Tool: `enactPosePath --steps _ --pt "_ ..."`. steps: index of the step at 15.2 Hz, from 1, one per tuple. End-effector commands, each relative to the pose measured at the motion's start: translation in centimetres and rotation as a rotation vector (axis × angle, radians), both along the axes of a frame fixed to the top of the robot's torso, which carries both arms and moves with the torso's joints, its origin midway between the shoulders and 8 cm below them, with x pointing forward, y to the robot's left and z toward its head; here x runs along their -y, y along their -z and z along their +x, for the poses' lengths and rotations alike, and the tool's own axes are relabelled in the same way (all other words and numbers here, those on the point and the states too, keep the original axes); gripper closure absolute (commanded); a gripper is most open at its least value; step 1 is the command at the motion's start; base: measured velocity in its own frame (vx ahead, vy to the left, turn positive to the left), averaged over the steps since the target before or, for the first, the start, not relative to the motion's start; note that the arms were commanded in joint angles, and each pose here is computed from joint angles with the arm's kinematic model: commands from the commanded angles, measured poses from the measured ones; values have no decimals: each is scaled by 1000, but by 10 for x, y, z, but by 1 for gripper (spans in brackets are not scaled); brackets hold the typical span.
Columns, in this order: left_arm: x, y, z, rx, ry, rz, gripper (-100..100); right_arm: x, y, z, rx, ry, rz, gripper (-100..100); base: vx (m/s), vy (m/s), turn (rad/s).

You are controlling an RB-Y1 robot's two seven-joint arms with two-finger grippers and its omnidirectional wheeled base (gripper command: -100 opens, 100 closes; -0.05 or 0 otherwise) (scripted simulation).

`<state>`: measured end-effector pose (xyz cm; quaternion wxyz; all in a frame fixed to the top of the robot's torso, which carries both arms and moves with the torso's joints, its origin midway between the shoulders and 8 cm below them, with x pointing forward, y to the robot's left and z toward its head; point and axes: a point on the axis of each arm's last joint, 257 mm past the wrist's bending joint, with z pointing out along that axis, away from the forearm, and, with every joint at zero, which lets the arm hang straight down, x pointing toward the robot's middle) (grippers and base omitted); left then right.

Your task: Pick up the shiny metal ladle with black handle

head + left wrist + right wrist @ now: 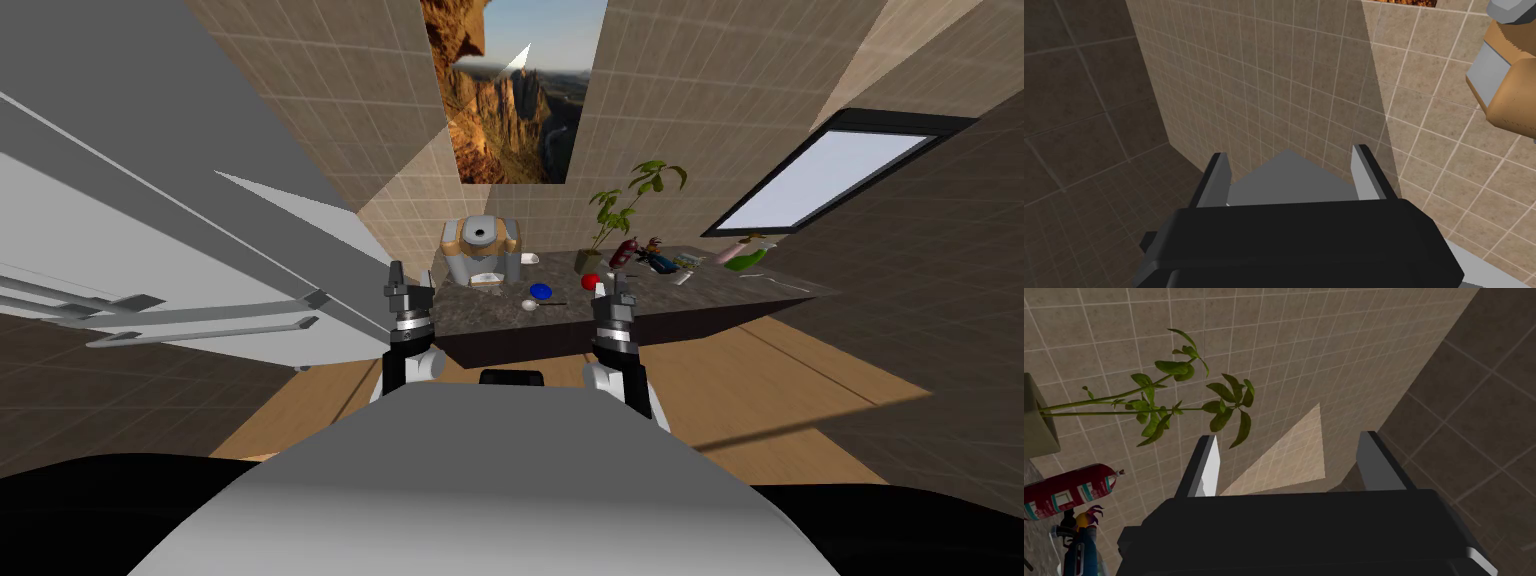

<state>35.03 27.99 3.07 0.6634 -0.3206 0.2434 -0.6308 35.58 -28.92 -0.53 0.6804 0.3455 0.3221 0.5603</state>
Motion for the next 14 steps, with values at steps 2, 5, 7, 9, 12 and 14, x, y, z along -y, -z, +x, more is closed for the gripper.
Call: enactPosePath --steps 2,5,7,9,12,14 --pt "0 0 0 0 0 0 0 -20 -4 9 18 -30 -100 -100 -14 5 -37" --pt "0 0 0 0 0 0 0 -39 -6 18 41 -49 -185 -100 -30 11 -43" --pt "0 0 0 0 0 0 0 -61 -7 28 71 -69 -278 -100 -30 8 -36" --pt "0 0 0 0 0 0 0 -74 -8 33 90 -77 -340 -100 -27 8 -30" --pt "0 0 0 0 0 0 0 -90 -10 39 117 -86 -404 -100 -25 7 -24" --pt "0 0 0 0 0 0 0 -106 -10 44 143 -95 -468 -100 -26 6 -31"
